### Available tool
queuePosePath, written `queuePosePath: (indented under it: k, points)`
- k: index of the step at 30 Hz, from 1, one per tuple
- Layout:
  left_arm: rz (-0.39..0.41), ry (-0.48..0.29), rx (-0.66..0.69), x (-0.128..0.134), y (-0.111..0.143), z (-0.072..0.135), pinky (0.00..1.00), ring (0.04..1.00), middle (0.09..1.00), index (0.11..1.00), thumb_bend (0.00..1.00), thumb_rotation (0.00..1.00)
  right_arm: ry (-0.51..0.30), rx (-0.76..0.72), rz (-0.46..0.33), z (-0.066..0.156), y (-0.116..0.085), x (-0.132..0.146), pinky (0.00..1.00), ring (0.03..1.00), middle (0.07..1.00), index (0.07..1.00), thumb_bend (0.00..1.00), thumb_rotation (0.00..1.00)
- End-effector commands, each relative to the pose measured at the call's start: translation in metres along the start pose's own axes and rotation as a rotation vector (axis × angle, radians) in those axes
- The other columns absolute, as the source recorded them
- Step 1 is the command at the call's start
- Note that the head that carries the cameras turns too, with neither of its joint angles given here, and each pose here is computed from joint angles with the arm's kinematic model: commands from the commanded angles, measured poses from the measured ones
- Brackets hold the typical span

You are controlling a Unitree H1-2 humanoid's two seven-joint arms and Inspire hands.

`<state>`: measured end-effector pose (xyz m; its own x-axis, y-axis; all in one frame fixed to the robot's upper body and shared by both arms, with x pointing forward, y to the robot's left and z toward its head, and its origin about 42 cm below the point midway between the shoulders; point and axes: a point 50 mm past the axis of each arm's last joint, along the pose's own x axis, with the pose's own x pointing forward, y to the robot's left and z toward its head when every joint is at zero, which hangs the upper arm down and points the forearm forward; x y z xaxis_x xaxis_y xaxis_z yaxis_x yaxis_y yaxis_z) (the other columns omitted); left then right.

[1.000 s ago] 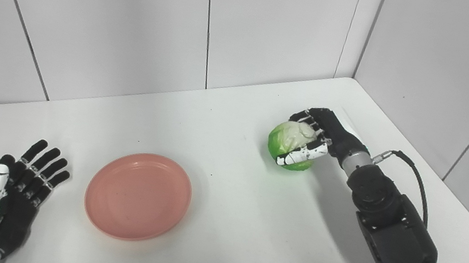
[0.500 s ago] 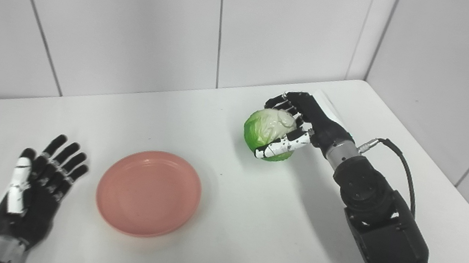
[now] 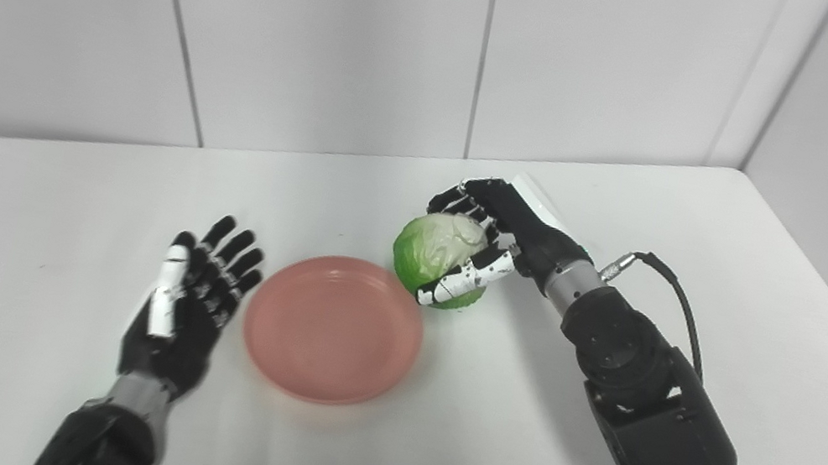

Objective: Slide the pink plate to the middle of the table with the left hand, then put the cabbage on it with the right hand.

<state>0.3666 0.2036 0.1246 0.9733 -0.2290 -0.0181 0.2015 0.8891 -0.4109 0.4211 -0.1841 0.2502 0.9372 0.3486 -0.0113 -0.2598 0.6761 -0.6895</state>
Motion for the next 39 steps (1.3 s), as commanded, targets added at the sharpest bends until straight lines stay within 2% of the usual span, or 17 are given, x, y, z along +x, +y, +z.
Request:
queuePosePath:
  k: [1,5,17,30,39]
  points:
    - [0.034,0.053,0.006,-0.002,-0.002,-0.007,0.94,0.916,0.919,0.920,0.40,1.00,-0.106,-0.054,-0.029,0.027,-0.009,0.014,0.35,0.412,0.444,0.532,0.52,0.00]
    - [0.045,0.056,0.008,0.000,-0.007,-0.010,0.93,0.910,0.912,0.914,0.39,1.00,-0.097,-0.045,0.026,0.032,0.007,0.026,0.36,0.414,0.442,0.530,0.52,0.00]
    - [0.067,0.058,0.015,0.007,-0.020,-0.014,0.92,0.900,0.906,0.913,0.39,1.00,-0.144,-0.055,0.140,0.037,0.047,0.052,0.36,0.418,0.451,0.523,0.52,0.00]
    - [0.073,0.056,0.029,0.011,-0.026,-0.014,0.91,0.900,0.903,0.898,0.40,1.00,-0.168,-0.096,0.202,0.040,0.066,0.061,0.36,0.416,0.453,0.519,0.53,0.00]
    - [0.066,0.055,0.016,0.014,-0.028,-0.017,0.92,0.900,0.903,0.901,0.41,1.00,-0.189,-0.192,0.223,0.028,0.077,0.056,0.36,0.411,0.440,0.525,0.52,0.00]
